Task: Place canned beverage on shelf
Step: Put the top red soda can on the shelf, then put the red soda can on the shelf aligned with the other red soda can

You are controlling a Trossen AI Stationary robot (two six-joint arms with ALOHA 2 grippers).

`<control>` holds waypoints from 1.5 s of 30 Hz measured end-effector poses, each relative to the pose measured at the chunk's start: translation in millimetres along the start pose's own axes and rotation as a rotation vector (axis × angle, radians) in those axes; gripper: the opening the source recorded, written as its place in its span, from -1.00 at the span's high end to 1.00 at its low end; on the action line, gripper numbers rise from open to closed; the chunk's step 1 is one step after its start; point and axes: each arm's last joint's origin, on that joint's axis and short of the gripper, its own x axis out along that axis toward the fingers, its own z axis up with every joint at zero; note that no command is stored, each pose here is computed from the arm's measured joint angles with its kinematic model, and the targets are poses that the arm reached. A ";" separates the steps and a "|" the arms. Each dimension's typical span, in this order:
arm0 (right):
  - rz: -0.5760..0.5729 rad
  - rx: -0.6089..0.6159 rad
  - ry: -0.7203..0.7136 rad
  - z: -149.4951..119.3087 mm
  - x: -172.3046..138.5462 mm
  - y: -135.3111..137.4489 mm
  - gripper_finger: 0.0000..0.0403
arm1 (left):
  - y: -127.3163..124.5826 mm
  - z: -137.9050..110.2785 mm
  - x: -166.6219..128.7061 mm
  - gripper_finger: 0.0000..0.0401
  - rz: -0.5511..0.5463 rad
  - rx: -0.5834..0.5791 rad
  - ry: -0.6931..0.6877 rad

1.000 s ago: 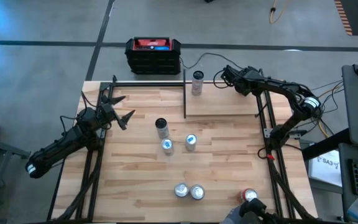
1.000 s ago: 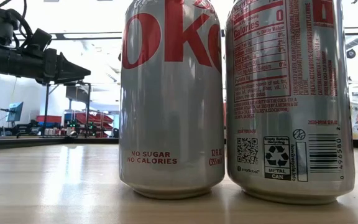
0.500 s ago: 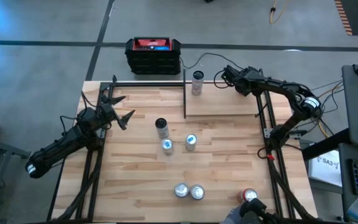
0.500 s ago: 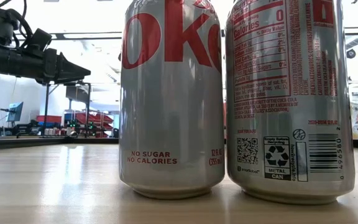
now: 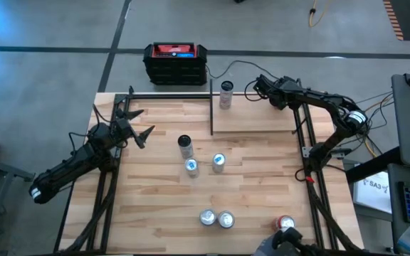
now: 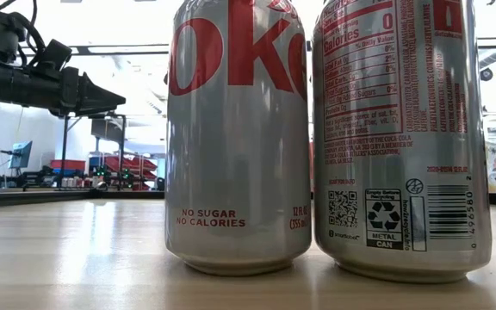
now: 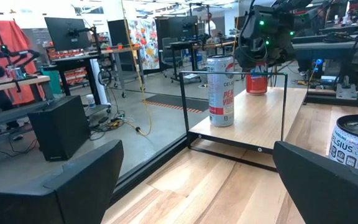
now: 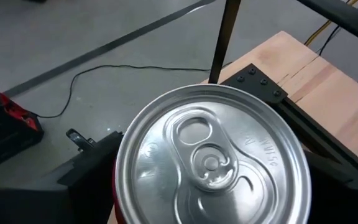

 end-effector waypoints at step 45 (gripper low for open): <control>0.131 -0.386 1.092 -6.3 -113.0 -98.1 -0.78 | 0.0 0.0 0.0 -0.99 0.001 0.000 0.000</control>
